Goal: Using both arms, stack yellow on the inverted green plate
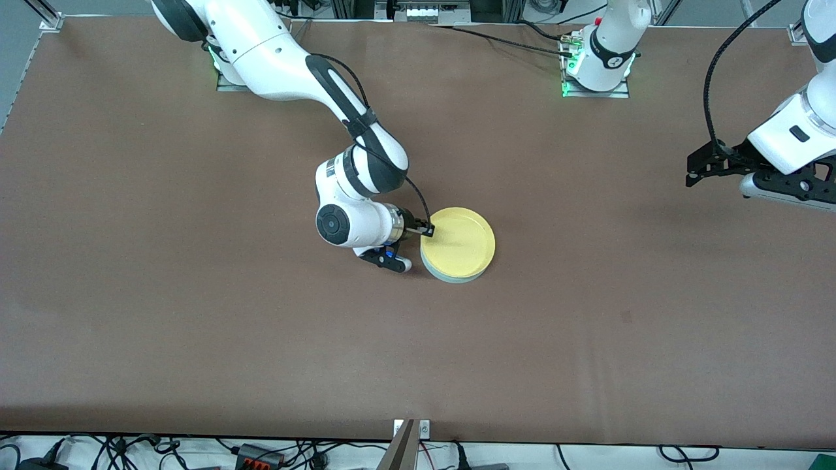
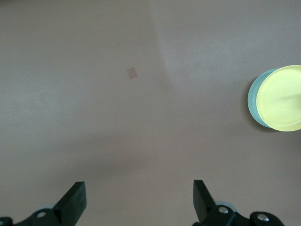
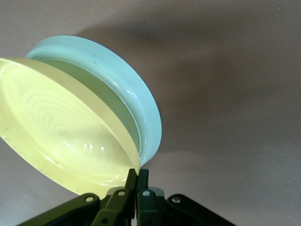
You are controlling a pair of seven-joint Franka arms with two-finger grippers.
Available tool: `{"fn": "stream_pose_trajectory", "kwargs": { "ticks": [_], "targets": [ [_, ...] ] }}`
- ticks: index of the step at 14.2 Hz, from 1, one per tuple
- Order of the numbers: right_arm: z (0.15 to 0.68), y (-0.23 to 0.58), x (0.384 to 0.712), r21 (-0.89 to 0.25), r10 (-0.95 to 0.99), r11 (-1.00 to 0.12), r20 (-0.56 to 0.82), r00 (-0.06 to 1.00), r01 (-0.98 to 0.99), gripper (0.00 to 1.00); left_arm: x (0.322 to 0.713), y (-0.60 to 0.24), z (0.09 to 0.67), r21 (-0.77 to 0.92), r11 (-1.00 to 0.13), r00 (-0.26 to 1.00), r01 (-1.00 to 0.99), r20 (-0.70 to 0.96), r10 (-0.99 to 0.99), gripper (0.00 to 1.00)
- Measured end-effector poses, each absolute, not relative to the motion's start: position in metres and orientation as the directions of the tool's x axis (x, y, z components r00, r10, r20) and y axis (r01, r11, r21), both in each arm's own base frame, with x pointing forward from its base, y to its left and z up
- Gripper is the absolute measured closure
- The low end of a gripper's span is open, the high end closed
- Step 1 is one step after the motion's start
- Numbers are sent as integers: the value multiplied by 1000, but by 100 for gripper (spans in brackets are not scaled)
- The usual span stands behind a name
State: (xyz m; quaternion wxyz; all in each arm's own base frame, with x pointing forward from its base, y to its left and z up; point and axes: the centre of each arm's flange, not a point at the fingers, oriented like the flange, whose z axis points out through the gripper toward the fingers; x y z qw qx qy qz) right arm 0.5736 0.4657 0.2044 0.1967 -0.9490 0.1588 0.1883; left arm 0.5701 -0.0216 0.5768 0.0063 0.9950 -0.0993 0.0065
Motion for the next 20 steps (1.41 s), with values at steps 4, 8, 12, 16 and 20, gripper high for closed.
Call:
{"fn": "stream_pose_trajectory", "kwargs": {
  "ticks": [4,8,12,16,20],
  "targets": [
    [201,465,574,-309,-232,-872,-423,876,-380,82,570,-22,577,11,-980,980,-198,14,-198,0],
    [209,460,583,-323,-240,-865,-406,882,-384,41,570,-22,577,11,-980,980,-199,14,-198,0],
    [233,446,601,-314,-237,-885,-332,913,-344,2,570,-22,577,11,-980,980,-200,14,-200,0],
    [288,398,626,-218,-202,-941,-251,947,-259,0,570,-23,577,11,-980,980,-201,13,-200,0],
    [349,324,653,-134,-96,-984,-158,983,-117,0,570,-23,577,11,-979,980,-201,13,-201,0]
  ]
}}
